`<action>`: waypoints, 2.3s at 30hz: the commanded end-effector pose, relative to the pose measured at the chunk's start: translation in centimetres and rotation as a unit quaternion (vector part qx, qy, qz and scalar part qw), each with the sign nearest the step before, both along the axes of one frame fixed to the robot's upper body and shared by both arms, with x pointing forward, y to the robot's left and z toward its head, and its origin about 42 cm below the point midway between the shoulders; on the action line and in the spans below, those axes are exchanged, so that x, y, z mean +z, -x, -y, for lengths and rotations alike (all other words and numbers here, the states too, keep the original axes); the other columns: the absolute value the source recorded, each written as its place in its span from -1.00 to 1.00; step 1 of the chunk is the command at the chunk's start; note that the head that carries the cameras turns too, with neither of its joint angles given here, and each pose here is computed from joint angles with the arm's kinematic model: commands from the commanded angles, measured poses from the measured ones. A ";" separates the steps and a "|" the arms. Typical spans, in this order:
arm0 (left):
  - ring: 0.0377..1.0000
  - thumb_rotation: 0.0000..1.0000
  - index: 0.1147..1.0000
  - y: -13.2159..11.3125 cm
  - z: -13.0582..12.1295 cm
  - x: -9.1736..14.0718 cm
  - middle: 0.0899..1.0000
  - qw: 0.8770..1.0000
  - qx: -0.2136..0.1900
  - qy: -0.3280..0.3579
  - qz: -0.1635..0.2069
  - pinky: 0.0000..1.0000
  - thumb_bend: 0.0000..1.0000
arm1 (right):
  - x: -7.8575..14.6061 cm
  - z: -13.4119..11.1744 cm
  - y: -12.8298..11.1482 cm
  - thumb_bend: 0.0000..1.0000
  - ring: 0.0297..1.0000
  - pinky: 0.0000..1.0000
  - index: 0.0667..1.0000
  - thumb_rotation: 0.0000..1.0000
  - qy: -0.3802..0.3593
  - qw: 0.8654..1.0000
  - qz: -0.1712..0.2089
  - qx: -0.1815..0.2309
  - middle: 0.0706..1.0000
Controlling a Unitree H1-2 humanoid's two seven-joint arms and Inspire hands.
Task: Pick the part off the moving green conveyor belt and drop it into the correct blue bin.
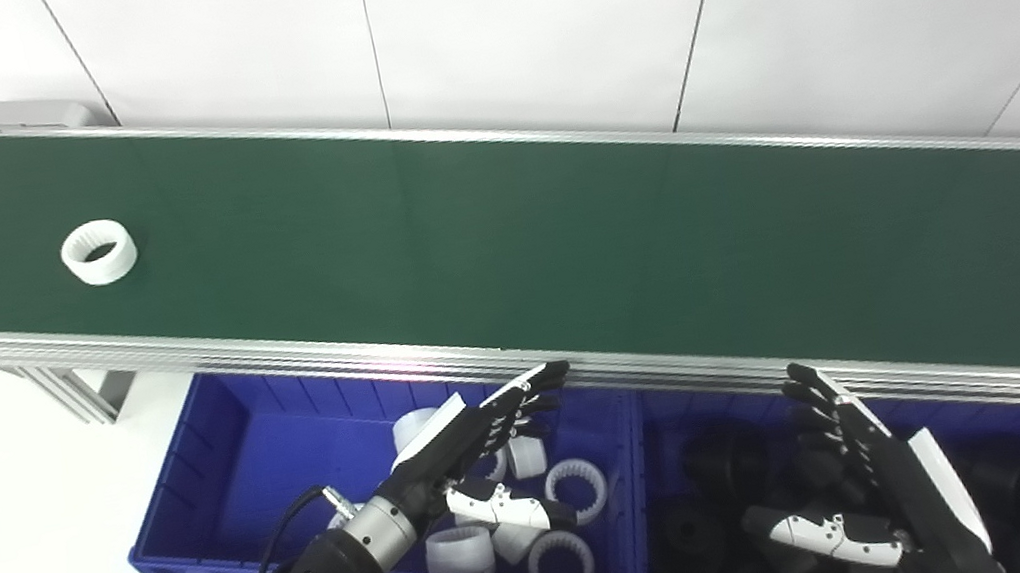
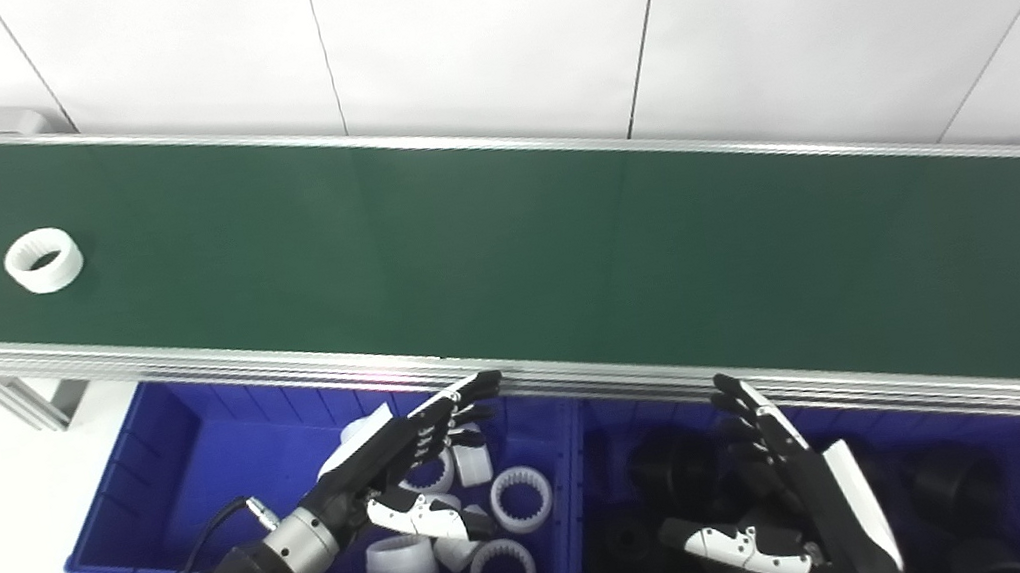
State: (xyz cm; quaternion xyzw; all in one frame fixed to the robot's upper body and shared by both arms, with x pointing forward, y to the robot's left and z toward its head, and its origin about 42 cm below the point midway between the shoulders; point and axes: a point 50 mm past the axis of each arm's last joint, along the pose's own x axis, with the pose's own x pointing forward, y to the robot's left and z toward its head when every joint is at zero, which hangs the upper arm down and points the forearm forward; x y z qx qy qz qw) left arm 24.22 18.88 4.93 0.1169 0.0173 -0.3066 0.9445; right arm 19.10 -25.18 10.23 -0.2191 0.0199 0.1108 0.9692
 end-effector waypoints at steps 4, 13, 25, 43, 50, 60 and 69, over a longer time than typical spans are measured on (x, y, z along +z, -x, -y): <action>0.82 -0.42 0.89 -0.5 0.4 0.5 0.89 0.999 -0.001 0.006 0.032 0.66 0.87 | 0.8 -0.1 0.1 0.31 0.70 0.58 0.83 -0.75 -0.012 0.999 0.036 0.006 0.78; 0.82 -0.39 0.90 -0.4 0.3 -0.2 0.91 0.999 -0.003 0.015 0.035 0.66 0.89 | 0.3 -0.2 0.2 0.33 0.70 0.57 0.83 -0.64 -0.006 0.999 0.031 0.007 0.77; 0.79 -0.47 0.88 -0.5 0.5 -0.7 0.88 0.999 -0.003 0.012 0.035 0.62 0.88 | -0.5 0.1 0.3 0.32 0.70 0.57 0.82 -0.65 -0.009 0.999 0.032 0.011 0.77; 0.73 -0.40 0.77 -1.0 1.1 1.2 0.82 0.995 0.030 0.033 0.094 0.50 0.91 | -1.6 0.7 -0.4 0.34 0.70 0.56 0.82 -0.61 -0.011 0.999 0.041 0.020 0.77; 0.68 -0.29 0.72 -2.0 1.4 5.4 0.81 0.983 0.050 0.068 0.164 0.45 0.86 | -1.7 0.4 -0.8 0.36 0.70 0.57 0.81 -0.64 -0.015 0.999 0.039 0.014 0.76; 0.74 -0.10 0.78 -4.8 0.8 10.6 0.82 0.967 0.075 0.036 0.240 0.59 0.76 | -1.7 0.0 -1.3 0.37 0.69 0.57 0.81 -0.69 -0.013 0.999 0.034 0.011 0.75; 0.88 0.01 0.81 -7.0 0.2 12.1 0.86 0.948 0.126 -0.056 0.286 0.83 0.67 | -2.0 -0.3 -1.7 0.37 0.68 0.56 0.80 -0.77 -0.018 0.999 0.037 0.011 0.76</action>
